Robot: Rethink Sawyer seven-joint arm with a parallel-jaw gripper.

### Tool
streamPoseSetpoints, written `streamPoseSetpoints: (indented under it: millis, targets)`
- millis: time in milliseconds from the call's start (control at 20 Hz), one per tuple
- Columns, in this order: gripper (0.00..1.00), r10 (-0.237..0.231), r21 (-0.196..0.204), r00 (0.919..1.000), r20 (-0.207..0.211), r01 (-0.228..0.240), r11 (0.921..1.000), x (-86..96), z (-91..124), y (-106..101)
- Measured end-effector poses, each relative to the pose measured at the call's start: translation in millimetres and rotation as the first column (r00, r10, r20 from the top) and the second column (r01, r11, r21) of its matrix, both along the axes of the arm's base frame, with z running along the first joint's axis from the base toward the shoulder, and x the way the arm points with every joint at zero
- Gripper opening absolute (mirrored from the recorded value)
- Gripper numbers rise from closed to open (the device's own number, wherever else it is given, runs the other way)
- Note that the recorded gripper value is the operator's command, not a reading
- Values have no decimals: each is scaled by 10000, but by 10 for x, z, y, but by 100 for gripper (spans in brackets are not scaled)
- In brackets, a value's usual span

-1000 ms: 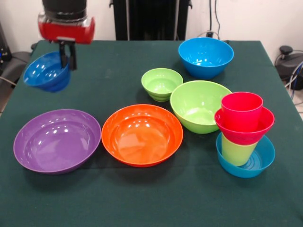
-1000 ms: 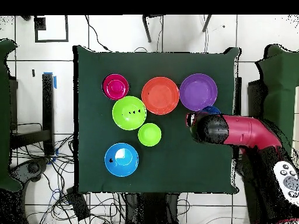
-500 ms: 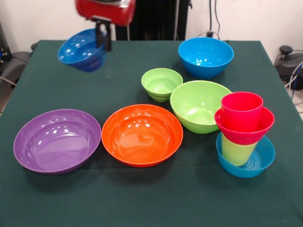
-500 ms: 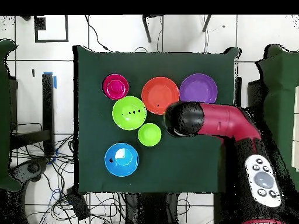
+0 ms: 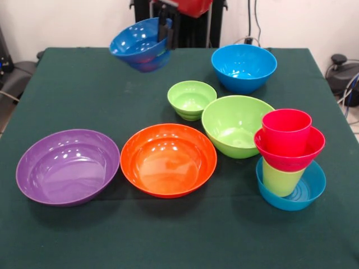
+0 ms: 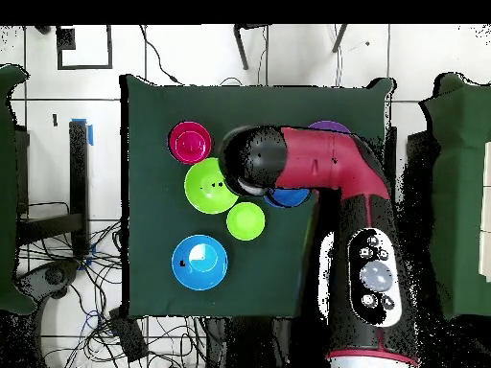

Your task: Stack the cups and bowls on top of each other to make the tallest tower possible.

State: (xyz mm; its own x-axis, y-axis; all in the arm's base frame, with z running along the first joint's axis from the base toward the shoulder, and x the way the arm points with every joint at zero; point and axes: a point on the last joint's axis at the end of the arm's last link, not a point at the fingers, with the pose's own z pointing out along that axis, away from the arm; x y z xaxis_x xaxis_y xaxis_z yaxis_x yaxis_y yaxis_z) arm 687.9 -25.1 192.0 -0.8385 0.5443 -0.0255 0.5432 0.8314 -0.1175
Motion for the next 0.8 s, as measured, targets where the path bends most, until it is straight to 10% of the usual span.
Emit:
streamPoseSetpoints:
  millis: [800]
  targets:
    - [0,-1872,-225,9823,-58,1870,9821,1065,267,368]
